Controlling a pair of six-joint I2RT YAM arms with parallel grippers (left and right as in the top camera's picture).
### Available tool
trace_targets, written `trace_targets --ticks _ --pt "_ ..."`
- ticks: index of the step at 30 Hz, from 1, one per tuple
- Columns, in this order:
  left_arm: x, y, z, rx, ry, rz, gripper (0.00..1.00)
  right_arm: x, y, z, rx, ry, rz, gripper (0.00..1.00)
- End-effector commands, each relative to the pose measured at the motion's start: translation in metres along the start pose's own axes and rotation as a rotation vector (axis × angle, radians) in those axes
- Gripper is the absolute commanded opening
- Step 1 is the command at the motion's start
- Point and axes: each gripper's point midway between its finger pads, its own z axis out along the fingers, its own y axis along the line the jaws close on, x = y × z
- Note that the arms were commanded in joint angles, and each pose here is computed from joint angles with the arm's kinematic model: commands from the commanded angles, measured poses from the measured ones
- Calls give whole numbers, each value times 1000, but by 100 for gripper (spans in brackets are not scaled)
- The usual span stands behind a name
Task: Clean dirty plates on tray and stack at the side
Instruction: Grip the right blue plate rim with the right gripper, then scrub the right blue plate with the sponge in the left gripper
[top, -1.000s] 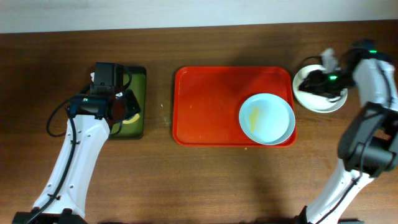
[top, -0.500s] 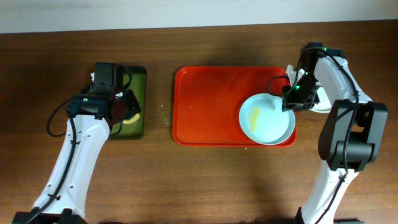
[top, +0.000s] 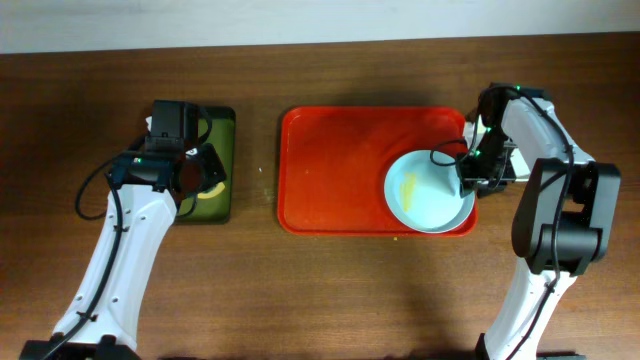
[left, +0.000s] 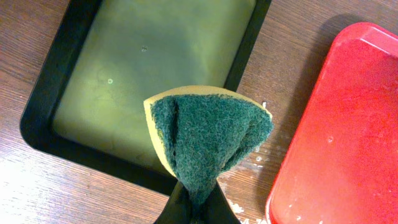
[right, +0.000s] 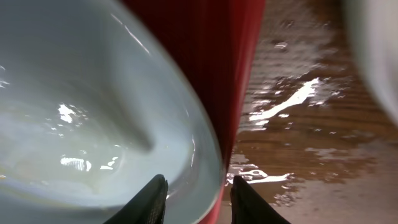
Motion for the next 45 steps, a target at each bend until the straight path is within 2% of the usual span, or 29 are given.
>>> trace_targets --ticks 1,3,9,17,19,21,25,26,28,30,32,36,40,45 --pt "3 0 3 5 10 14 0 2 5 6 -17 8 6 33" --pt "2 0 3 5 10 14 0 2 5 3 -13 10 6 30" --pt "2 0 3 5 10 14 0 2 5 -17 -13 12 6 29" --pt "3 0 3 5 10 14 0 0 5 0 -13 3 6 29" --pt "2 0 3 5 10 14 0 0 7 0 -25 2 5 27" --pt "2 0 3 6 9 14 0 0 10 -1 -38 3 5 20" --pt "1 -1 3 9 2 13 0 -4 59 -7 -281 -20 -15 15" --pt "0 -1 3 11 -1 12 0 -5 70 -8 -302 -23 -35 16" --pt "0 -2 3 16 -1 13 0 -11 66 -1 -154 -41 -88 30" --pt "2 -6 3 42 12 13 0 -20 45 1 -4 -71 0 36" --pt "3 -10 2 58 17 13 0 -26 41 0 2 -93 15 37" --pt "9 -38 1 178 45 36 0 -27 43 1 -8 -96 15 38" --pt "25 -72 7 234 75 114 0 -26 58 2 -97 -92 10 33" --pt "45 -121 18 296 80 190 0 -16 65 36 -135 -72 34 30"
